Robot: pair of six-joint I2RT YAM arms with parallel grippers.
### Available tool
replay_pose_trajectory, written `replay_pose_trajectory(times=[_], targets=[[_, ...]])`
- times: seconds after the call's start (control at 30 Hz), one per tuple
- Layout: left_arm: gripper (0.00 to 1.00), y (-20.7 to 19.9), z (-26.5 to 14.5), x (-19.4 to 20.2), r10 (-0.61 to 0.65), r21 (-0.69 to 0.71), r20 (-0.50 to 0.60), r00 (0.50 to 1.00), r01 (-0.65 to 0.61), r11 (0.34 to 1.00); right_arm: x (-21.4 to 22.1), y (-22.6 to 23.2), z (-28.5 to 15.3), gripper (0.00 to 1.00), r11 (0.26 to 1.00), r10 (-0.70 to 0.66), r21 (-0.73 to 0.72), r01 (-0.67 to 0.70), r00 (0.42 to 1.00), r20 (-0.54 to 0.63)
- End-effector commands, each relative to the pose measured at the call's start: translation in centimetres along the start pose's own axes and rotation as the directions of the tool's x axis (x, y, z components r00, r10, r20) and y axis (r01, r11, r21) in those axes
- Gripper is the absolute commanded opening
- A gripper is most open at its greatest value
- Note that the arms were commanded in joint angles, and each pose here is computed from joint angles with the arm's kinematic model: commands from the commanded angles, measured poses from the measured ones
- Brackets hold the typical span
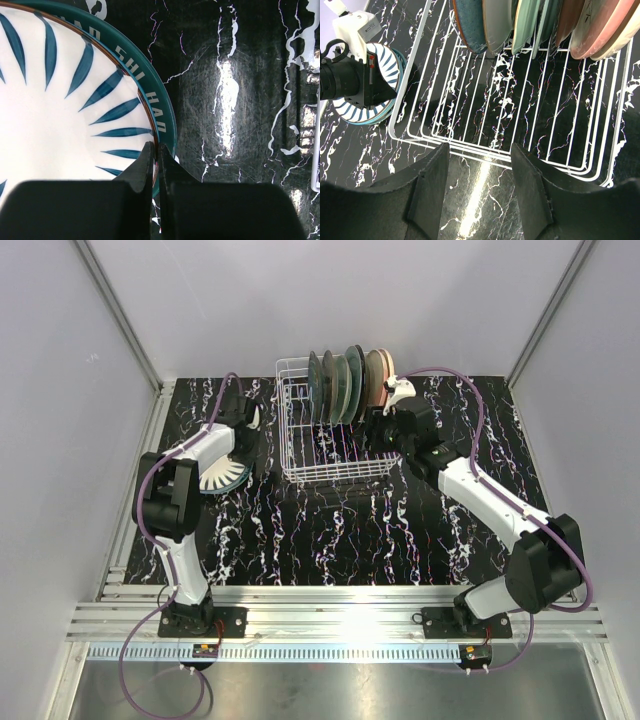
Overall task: Load the plates into the dish rack
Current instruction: Grab a plate with the left arm
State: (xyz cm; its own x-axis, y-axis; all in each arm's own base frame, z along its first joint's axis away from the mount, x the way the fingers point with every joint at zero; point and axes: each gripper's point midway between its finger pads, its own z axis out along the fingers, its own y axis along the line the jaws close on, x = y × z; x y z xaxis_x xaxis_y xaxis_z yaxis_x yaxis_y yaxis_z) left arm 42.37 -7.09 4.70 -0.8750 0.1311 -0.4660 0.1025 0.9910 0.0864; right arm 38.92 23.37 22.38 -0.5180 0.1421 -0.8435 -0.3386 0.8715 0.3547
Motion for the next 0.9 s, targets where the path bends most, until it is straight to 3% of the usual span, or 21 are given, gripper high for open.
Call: replay_pose_trajectory(times=[0.0, 0.47, 0.67, 0.87], targets=[[0.0, 0.4, -2.0, -2.2, -0.033, -0.01, 0.062, 0.998, 0.033, 0.999, -2.6, 0.7, -0.4, 0.6, 1.0, -0.012, -0.014, 0.013, 0.998, 0.055], [0.0, 0.0, -8.6, -7.0, -0.152, 0.059, 0.204, 0.967, 0.143, 0.988, -2.5, 3.1, -1.0, 0.59, 0.989, -0.004, -0.147, 0.009, 0.999, 0.035], [0.0, -0.8, -9.9, -7.6, -0.228, 0.121, 0.227, 0.947, 0.205, 0.971, -2.1, 6.5, -0.8, 0.6, 0.951, 0.038, -0.308, -0.019, 0.998, 0.054], [0.0, -0.5, -11.6, -8.7, -0.358, 0.205, 0.254, 0.898, 0.312, 0.928, -0.5, 11.6, 0.2, 0.6, 0.917, 0.005, -0.397, 0.04, 0.994, 0.113]])
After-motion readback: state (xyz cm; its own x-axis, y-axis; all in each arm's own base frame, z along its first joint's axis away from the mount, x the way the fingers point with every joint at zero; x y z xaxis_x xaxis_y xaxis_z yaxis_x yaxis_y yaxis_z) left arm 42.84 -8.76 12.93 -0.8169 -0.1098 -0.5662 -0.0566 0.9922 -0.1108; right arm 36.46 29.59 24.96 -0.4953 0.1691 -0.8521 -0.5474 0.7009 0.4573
